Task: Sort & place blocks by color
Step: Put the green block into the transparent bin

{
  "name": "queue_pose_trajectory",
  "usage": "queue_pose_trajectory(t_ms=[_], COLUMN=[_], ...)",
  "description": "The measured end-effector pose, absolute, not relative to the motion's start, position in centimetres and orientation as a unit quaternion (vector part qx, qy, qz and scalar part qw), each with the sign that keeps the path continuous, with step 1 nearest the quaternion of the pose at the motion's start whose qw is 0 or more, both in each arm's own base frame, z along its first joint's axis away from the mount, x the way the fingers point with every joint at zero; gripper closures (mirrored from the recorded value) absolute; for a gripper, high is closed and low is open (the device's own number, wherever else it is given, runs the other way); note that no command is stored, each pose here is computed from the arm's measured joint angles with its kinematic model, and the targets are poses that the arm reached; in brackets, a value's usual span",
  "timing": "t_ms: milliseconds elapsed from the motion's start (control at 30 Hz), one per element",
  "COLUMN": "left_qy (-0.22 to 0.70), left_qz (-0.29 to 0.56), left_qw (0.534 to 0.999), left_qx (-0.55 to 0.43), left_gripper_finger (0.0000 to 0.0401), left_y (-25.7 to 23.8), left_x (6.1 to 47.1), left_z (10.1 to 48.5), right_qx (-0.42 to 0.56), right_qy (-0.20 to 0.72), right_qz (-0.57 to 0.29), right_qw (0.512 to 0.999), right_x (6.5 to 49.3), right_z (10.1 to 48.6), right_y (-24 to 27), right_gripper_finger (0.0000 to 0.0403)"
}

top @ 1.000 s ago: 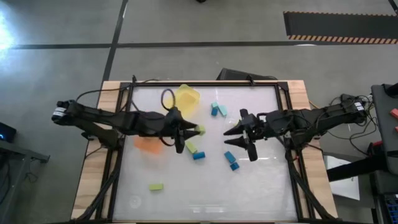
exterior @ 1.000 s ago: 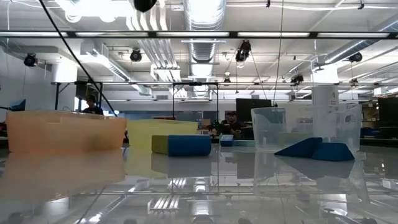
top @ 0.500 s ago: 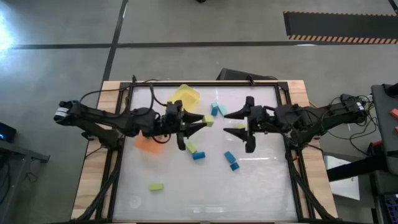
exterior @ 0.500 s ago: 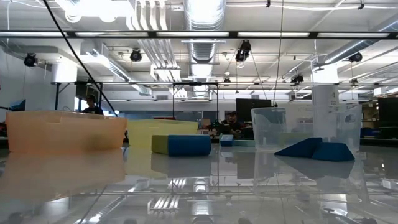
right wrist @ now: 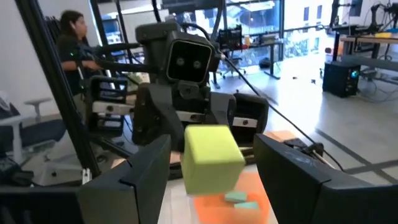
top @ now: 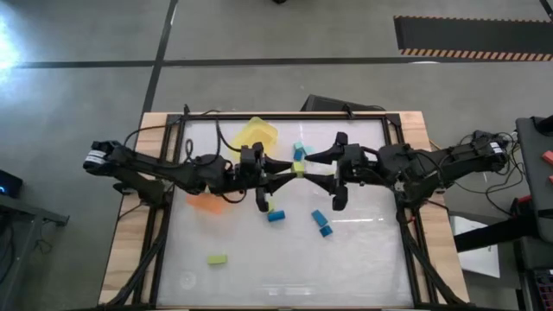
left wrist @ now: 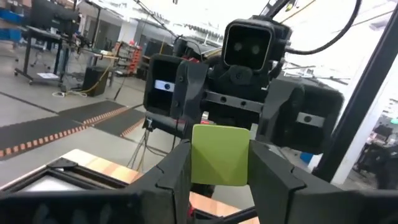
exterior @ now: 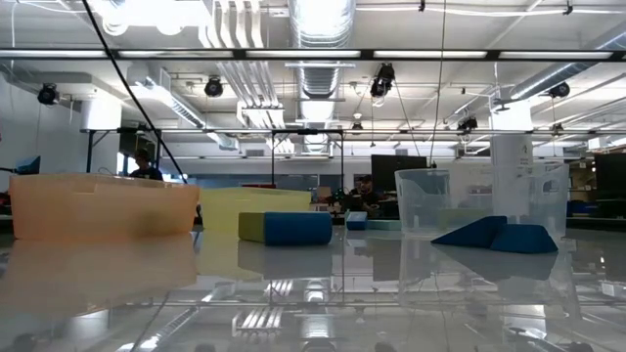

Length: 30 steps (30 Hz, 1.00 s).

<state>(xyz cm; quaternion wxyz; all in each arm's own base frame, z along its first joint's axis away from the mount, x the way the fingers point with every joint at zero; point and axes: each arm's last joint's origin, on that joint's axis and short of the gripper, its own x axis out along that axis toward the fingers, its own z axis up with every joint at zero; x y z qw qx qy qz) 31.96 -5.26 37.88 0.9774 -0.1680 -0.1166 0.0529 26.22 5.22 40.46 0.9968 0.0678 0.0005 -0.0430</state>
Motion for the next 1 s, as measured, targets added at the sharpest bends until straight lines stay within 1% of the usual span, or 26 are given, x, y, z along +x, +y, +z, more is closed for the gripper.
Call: queue_pose_trajectory(t_ms=[167, 500, 733, 833, 1000], left_qy=[-0.149, -0.17, -0.165, -0.164, -0.165], left_qz=[0.046, 0.048, 0.049, 0.049, 0.046], left_qw=[0.974, 0.975, 0.977, 0.977, 0.977], left_qx=[-0.164, -0.137, -0.127, -0.127, -0.127], left_gripper_finger=[0.0293, 0.0293, 0.0293, 0.0293, 0.0293], left_y=[-5.3, -5.3, -5.3, -5.3, -5.3], left_x=[32.2, 32.1, 32.2, 32.2, 32.2], left_z=[38.3, 39.0, 38.8, 38.8, 38.8], right_qx=[0.082, 0.087, 0.088, 0.089, 0.1], right_qy=[-0.004, -0.018, -0.02, -0.019, -0.014], right_qz=[-0.043, -0.039, -0.021, -0.019, -0.005], right_qw=[0.996, 0.995, 0.996, 0.996, 0.995], right_x=[26.5, 26.4, 26.8, 26.9, 27.2], right_z=[40.8, 41.8, 41.7, 41.6, 41.4], right_y=[5.3, 5.2, 5.3, 5.2, 4.9], right_gripper_finger=[0.0183, 0.0183, 0.0185, 0.0198, 0.0241])
